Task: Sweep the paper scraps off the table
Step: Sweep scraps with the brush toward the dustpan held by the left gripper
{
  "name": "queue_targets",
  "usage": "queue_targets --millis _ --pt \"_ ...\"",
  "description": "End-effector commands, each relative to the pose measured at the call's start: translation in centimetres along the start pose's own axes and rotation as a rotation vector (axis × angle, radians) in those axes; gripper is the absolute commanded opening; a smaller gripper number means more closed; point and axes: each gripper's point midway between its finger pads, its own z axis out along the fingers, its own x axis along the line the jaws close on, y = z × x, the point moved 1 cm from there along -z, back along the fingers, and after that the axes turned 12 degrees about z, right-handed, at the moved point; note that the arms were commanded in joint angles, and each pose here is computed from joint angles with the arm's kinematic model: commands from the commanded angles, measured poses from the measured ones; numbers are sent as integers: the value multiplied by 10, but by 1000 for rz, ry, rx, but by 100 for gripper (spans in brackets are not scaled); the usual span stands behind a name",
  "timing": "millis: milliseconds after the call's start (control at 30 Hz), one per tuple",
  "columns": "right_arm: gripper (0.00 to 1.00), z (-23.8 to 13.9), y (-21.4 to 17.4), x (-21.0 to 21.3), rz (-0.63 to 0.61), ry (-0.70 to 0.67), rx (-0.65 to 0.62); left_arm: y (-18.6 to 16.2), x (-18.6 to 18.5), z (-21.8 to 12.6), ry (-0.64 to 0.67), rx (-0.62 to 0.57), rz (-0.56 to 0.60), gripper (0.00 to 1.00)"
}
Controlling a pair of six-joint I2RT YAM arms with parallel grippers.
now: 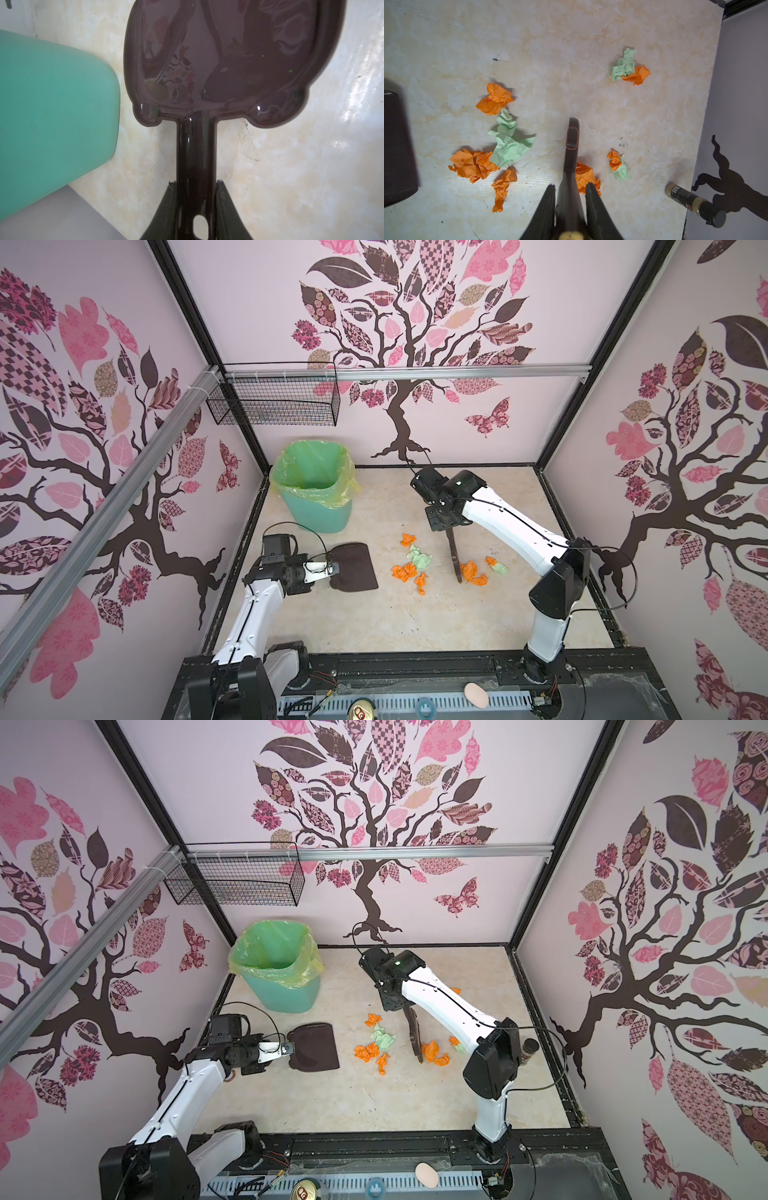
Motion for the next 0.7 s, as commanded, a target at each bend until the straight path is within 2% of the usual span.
queue_targets --millis 0,267,667 --pt "0 9 -4 21 -12 15 15 7 -12 2 -2 -10 -12 0" --pt "0 4 -18 62 -48 47 14 22 -26 7 -46 -24 15 0" --pt "0 -21 -36 109 -45 123 -12 41 -26 22 -75 -42 9 0"
